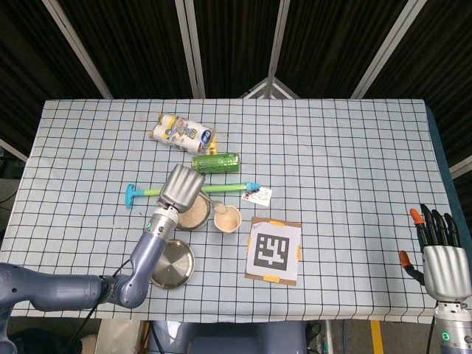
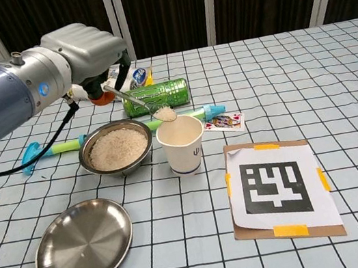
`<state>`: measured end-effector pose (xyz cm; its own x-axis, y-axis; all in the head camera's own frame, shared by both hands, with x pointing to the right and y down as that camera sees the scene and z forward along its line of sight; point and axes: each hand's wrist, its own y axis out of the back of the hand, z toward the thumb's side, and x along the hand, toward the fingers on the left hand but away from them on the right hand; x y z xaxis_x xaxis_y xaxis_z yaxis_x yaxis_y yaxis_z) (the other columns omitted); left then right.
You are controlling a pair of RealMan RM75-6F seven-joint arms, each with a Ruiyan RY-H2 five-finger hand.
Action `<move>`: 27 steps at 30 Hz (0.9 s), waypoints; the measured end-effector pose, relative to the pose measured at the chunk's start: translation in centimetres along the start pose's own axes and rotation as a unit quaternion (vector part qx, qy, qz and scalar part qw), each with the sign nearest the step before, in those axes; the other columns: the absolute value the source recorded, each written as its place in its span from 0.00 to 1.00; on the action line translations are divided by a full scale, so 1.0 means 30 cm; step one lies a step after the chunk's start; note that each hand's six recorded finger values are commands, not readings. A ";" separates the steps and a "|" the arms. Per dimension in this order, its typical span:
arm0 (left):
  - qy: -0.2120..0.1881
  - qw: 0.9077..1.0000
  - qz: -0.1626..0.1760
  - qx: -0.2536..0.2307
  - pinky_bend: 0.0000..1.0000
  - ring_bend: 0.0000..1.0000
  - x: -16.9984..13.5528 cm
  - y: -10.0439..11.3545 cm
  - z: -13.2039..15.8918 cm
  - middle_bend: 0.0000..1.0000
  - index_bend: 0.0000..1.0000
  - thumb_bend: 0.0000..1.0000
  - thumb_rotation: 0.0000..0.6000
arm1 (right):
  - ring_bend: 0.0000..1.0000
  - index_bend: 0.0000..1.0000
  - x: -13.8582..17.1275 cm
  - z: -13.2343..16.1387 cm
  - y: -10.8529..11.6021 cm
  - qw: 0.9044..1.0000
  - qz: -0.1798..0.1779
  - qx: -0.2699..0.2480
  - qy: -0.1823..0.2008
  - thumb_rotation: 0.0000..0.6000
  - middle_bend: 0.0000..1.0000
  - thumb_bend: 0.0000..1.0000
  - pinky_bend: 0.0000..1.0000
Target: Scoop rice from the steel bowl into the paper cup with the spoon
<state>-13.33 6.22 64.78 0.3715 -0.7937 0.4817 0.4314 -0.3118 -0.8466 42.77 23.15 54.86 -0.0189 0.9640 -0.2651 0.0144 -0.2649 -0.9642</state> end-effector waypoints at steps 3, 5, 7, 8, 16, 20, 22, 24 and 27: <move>-0.008 1.000 0.007 0.015 1.00 1.00 0.004 0.008 0.020 0.99 0.58 0.48 1.00 | 0.00 0.00 0.001 0.000 0.000 1.000 0.000 -0.001 0.000 1.00 0.00 0.38 0.00; -0.016 0.999 0.014 0.031 1.00 1.00 0.005 0.014 0.034 0.99 0.58 0.48 1.00 | 0.00 0.00 0.000 0.000 0.000 1.000 0.000 -0.001 0.000 1.00 0.00 0.38 0.00; -0.024 0.999 0.019 0.040 1.00 1.00 0.006 0.017 0.051 0.99 0.58 0.48 1.00 | 0.00 0.00 0.001 0.000 0.000 1.000 0.001 -0.001 0.001 1.00 0.00 0.38 0.00; -0.026 0.998 0.020 0.044 1.00 1.00 0.007 0.018 0.056 0.99 0.58 0.48 1.00 | 0.00 0.00 0.001 0.001 -0.001 1.000 0.001 -0.001 0.001 1.00 0.00 0.38 0.00; -0.045 0.995 0.038 0.076 1.00 1.00 0.008 0.036 0.097 0.99 0.58 0.48 1.00 | 0.00 0.00 0.000 0.000 -0.001 1.000 0.001 -0.001 0.000 1.00 0.00 0.38 0.00; -0.058 0.991 0.057 0.104 1.00 1.00 0.006 0.050 0.113 0.99 0.58 0.48 1.00 | 0.00 0.00 0.000 0.000 -0.001 1.000 0.001 -0.001 0.000 1.00 0.00 0.38 0.00; -0.070 0.987 0.070 0.125 1.00 1.00 0.003 0.056 0.124 0.99 0.58 0.48 1.00 | 0.00 0.00 0.000 0.000 -0.001 1.000 0.002 -0.002 -0.001 1.00 0.00 0.38 0.00; -0.079 0.983 0.081 0.142 1.00 1.00 0.000 0.059 0.132 0.99 0.58 0.48 1.00 | 0.00 0.00 0.000 0.000 -0.001 1.000 0.002 -0.002 -0.001 1.00 0.00 0.38 0.00; -0.092 0.976 0.098 0.170 1.00 1.00 -0.001 0.063 0.140 0.99 0.58 0.48 1.00 | 0.00 0.00 0.000 0.000 0.000 1.000 0.001 -0.002 -0.001 1.00 0.00 0.38 0.00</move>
<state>-9.07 7.85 64.10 0.6024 -0.7034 0.3772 0.5739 0.0532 -0.8172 42.76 23.15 54.87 -0.0202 0.9633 -0.2678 0.0176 -0.2675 -0.9634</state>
